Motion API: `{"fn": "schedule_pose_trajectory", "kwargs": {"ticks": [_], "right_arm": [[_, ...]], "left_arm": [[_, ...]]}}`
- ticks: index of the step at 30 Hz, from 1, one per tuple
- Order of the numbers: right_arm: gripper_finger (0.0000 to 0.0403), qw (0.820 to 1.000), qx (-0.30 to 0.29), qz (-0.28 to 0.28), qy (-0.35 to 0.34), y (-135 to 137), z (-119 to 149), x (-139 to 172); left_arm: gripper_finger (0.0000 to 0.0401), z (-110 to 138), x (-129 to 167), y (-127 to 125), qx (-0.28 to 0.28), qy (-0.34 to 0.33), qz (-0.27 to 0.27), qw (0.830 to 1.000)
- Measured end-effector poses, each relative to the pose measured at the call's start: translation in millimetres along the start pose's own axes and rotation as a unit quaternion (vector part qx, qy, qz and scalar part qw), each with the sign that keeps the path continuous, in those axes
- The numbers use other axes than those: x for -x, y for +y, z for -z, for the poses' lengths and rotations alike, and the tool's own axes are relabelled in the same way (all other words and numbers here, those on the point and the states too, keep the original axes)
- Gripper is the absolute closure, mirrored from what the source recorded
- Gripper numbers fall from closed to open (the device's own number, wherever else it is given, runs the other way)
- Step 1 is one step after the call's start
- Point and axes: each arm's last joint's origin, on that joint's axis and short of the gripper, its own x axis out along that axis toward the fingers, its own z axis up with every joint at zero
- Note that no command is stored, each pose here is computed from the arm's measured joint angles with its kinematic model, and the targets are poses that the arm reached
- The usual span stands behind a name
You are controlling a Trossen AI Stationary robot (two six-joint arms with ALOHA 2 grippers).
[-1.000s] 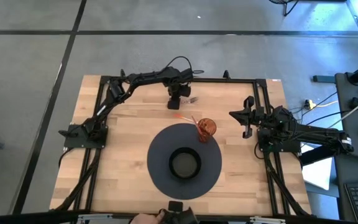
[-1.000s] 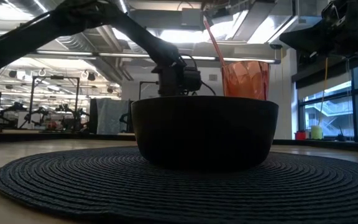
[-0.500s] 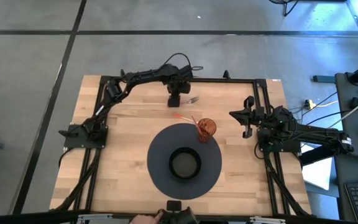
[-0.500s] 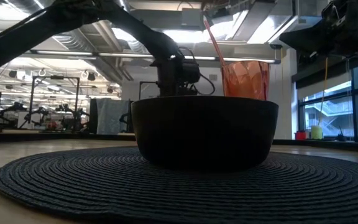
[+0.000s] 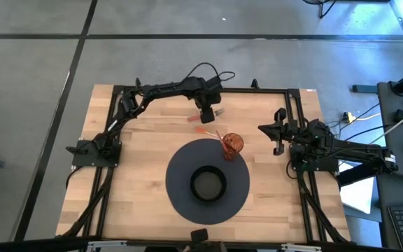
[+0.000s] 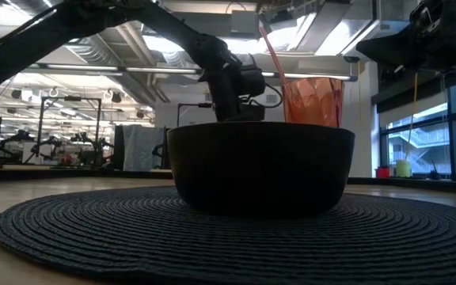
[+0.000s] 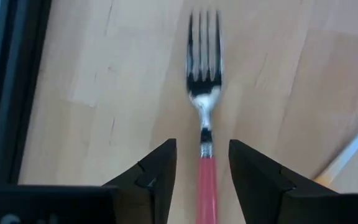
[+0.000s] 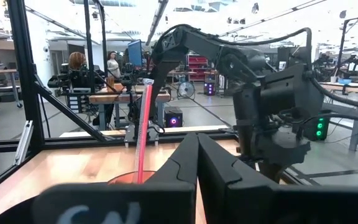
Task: Pick & Place Utensil
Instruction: Put the pink fork into the black bowl on the blue mat
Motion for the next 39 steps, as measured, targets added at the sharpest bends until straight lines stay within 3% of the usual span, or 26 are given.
{"fn": "schedule_pose_trajectory", "kwargs": {"ticks": [13,26,35,39], "right_arm": [[0.0398,1.000,-0.003,0.000,-0.001,0.0,-0.1,0.0],[0.0398,1.000,-0.002,0.000,0.000,0.0,0.0,0.0],[0.0398,1.000,-0.001,0.000,-0.003,0.0,-0.6,0.0],[0.0398,1.000,-0.002,0.000,-0.005,0.0,-1.0,0.0]], "left_arm": [[0.0260,5.5,-27.5,-2.8,-0.026,0.028,0.008,0.999],[0.0260,10.5,-28.2,-3.5,-0.049,0.053,0.012,0.997],[0.0260,7.1,-23.4,-4.8,-0.034,0.034,0.074,0.996],[0.0260,5.7,-21.5,-3.3,0.006,0.027,0.097,0.995]]}}
